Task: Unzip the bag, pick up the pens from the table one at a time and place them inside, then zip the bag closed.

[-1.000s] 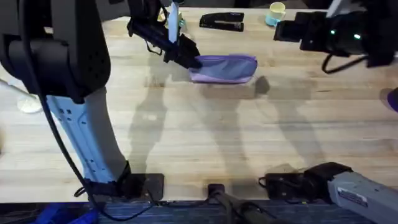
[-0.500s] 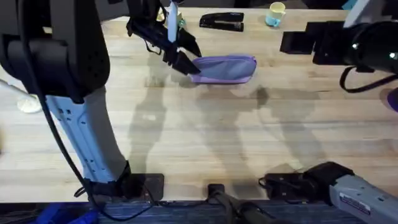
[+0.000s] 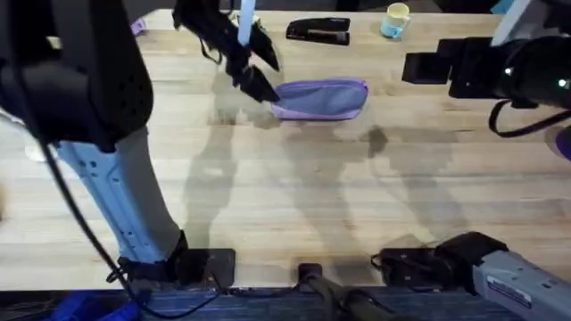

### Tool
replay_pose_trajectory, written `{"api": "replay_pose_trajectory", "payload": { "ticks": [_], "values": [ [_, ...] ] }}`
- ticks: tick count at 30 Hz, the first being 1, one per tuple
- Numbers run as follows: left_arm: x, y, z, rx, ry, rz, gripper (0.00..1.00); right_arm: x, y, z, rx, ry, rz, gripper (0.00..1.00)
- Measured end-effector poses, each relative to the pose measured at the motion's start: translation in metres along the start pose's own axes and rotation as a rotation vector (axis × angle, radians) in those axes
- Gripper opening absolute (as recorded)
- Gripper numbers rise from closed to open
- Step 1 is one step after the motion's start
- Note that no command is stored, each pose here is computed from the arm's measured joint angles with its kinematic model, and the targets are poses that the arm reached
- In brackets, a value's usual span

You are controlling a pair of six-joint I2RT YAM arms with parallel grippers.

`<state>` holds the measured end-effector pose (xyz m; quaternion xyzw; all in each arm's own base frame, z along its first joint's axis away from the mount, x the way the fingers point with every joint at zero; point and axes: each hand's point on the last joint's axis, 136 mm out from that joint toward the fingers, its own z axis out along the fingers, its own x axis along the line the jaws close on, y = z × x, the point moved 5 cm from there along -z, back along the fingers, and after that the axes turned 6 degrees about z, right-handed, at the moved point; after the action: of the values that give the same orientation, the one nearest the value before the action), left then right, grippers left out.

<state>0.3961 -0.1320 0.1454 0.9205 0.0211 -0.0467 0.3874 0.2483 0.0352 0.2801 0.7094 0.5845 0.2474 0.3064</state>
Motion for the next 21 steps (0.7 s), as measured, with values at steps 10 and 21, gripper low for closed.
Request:
{"api": "replay_pose_trajectory", "payload": {
  "ticks": [10,21],
  "values": [
    [-0.019,0.064,-0.098,0.16,0.308,-0.132,0.996,0.0,0.0,0.0,0.001,0.0,0.0,0.996],
    [-0.079,0.095,-0.159,0.155,0.523,-0.471,0.995,0.0,0.0,0.0,0.001,-0.001,-0.001,0.995]
  ]
}}
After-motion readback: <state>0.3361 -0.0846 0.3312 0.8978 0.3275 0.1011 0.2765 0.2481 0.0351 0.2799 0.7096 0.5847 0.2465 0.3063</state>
